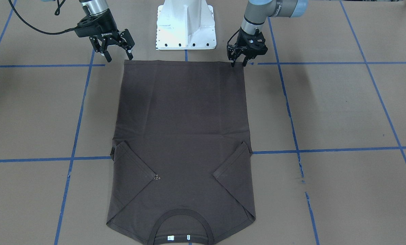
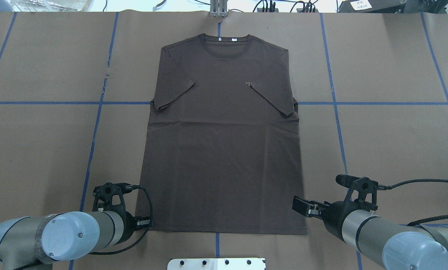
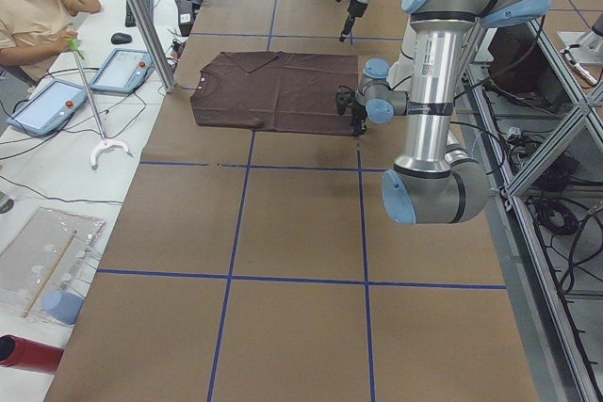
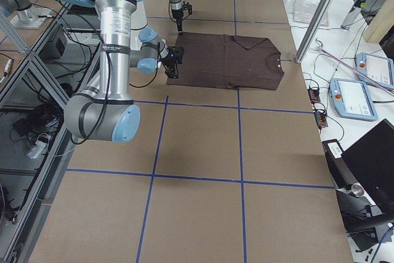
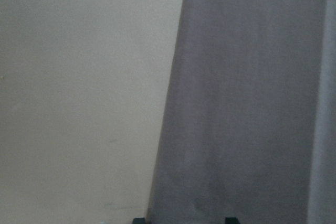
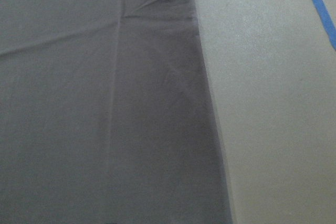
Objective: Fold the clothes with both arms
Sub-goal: 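Lower both grippers and grasp the two hem corners, then lift the hem with both grippers and fold it toward the collar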
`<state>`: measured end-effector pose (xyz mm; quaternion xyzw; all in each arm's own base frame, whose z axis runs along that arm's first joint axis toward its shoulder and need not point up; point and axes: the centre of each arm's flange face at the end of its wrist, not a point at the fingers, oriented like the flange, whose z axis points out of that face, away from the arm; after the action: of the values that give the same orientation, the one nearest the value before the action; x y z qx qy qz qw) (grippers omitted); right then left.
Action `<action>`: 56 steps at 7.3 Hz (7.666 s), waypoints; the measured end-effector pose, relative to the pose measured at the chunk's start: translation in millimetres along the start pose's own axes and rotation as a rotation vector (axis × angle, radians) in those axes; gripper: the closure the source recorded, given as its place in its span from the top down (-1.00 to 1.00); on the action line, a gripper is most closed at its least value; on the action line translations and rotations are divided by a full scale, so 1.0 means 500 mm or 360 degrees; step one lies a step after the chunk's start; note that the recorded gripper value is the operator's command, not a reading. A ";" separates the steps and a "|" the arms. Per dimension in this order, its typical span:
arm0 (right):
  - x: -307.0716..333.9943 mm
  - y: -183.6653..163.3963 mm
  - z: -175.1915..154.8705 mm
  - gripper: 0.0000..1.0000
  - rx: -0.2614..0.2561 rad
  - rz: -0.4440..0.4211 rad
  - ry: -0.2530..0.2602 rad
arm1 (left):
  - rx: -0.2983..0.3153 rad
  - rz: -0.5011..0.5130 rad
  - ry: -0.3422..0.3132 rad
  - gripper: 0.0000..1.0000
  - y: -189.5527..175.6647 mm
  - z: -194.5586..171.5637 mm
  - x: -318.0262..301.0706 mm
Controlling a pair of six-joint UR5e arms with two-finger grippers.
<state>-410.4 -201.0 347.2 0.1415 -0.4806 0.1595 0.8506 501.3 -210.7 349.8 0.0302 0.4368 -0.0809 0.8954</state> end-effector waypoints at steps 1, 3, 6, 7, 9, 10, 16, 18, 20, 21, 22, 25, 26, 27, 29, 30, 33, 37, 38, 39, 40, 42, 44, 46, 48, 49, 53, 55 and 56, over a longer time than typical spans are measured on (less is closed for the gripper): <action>0.000 0.000 0.000 0.92 -0.0001 0.0000 0.0000 | 0.0000 -0.0002 0.0001 -1.00 0.000 0.000 0.001; 0.000 0.003 0.000 0.60 0.0000 -0.0001 -0.0001 | -0.0001 -0.0004 0.0009 -1.00 0.001 -0.005 0.003; -0.031 0.049 0.011 0.44 0.0038 0.0216 0.0072 | -0.0006 -0.0004 0.0054 -1.00 0.003 -0.062 0.026; -0.051 0.072 0.022 0.36 0.0065 0.0256 0.0160 | -0.0009 -0.0003 0.0064 -1.00 0.004 -0.073 0.031; -0.060 0.113 0.041 0.35 0.0124 0.0302 0.0295 | -0.0015 -0.0001 0.0073 -1.00 0.008 -0.079 0.037; -0.055 0.125 0.048 0.35 0.0138 0.0307 0.0325 | -0.0019 -0.0011 0.0075 -1.00 0.010 -0.079 0.038; -0.022 0.168 0.099 0.33 0.0205 0.0239 0.0399 | -0.0037 -0.0048 0.0084 -1.00 0.021 -0.080 0.042; -0.019 0.175 0.101 0.33 0.0206 0.0223 0.0415 | -0.0039 -0.0048 0.0088 -1.00 0.022 -0.081 0.043; -0.013 0.182 0.102 0.34 0.0207 0.0203 0.0444 | -0.0039 -0.0047 0.0093 -1.00 0.022 -0.081 0.044; -0.012 0.189 0.102 0.34 0.0202 0.0199 0.0450 | -0.0039 -0.0047 0.0095 -1.00 0.022 -0.082 0.044; -0.011 0.196 0.101 0.34 0.0196 0.0206 0.0450 | -0.0039 -0.0047 0.0096 -1.00 0.022 -0.082 0.044; -0.004 0.210 0.099 0.34 0.0188 0.0219 0.0456 | -0.0040 -0.0047 0.0100 -1.00 0.022 -0.084 0.045; 0.000 0.211 0.101 0.34 0.0191 0.0217 0.0461 | -0.0041 -0.0047 0.0104 -1.00 0.022 -0.086 0.046; 0.003 0.212 0.104 0.34 0.0194 0.0217 0.0466 | -0.0042 -0.0047 0.0106 -1.00 0.022 -0.088 0.046; 0.006 0.214 0.108 0.02 0.0200 0.0219 0.0472 | -0.0043 -0.0047 0.0111 -1.00 0.022 -0.091 0.047; 0.007 0.215 0.110 -0.86 0.0211 0.0227 0.0470 | -0.0043 -0.0047 0.0117 -1.00 0.022 -0.095 0.049; -0.002 0.214 0.110 -1.00 0.0237 0.0282 0.0445 | -0.0044 -0.0047 0.0128 -1.00 0.023 -0.101 0.051; -0.041 0.183 0.053 -1.00 0.0218 0.0328 0.0381 | -0.0056 -0.0045 0.0144 -1.00 0.025 -0.115 0.056; -0.072 0.156 -0.018 -1.00 0.0187 0.0336 0.0367 | -0.0092 -0.0043 0.0167 -1.00 0.028 -0.158 0.064; -0.105 0.127 -0.112 -1.00 0.0126 0.0340 0.0359 | -0.0148 -0.0038 0.0171 -1.00 0.034 -0.230 0.073; -0.144 0.099 -0.216 -1.00 0.0040 0.0354 0.0337 | -0.0214 -0.0033 0.0174 -1.00 0.040 -0.335 0.075; -0.203 0.051 -0.319 -1.00 -0.0048 0.0395 0.0357 | -0.0303 -0.0030 0.0194 -1.00 0.041 -0.494 0.064; -0.222 -0.022 -0.327 -1.00 0.0004 0.0338 0.0393 | -0.0209 -0.0038 0.0207 -1.00 -0.016 -0.520 0.073; -0.242 -0.139 -0.296 -1.00 0.0093 0.0265 0.0413 | 0.0049 0.0057 0.0180 -1.00 -0.160 -0.516 0.086; -0.276 -0.257 -0.184 -1.00 0.0172 0.0290 0.0421 | 0.0278 0.0103 0.0023 -1.00 -0.342 -0.483 0.078; -0.288 -0.318 -0.104 -1.00 0.0217 0.0303 0.0421 | 0.0335 0.0079 -0.0052 -1.00 -0.422 -0.446 0.088; -0.264 -0.475 0.163 -1.00 0.0331 0.0321 0.0453 | 0.0472 0.0088 -0.0169 -1.00 -0.650 -0.199 0.089; -0.276 -0.516 0.280 -1.00 0.0353 0.0317 0.0479 | 0.0482 0.0108 -0.0198 -1.00 -0.707 -0.093 0.081; -0.275 -0.526 0.331 -1.00 0.0357 0.0316 0.0481 | 0.0486 0.0110 -0.0218 -1.00 -0.724 -0.056 0.077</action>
<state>-498.0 -524.0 288.1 0.1618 -0.3384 0.3144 0.8721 440.9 -568.5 308.6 0.1754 0.3560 -0.1174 0.9103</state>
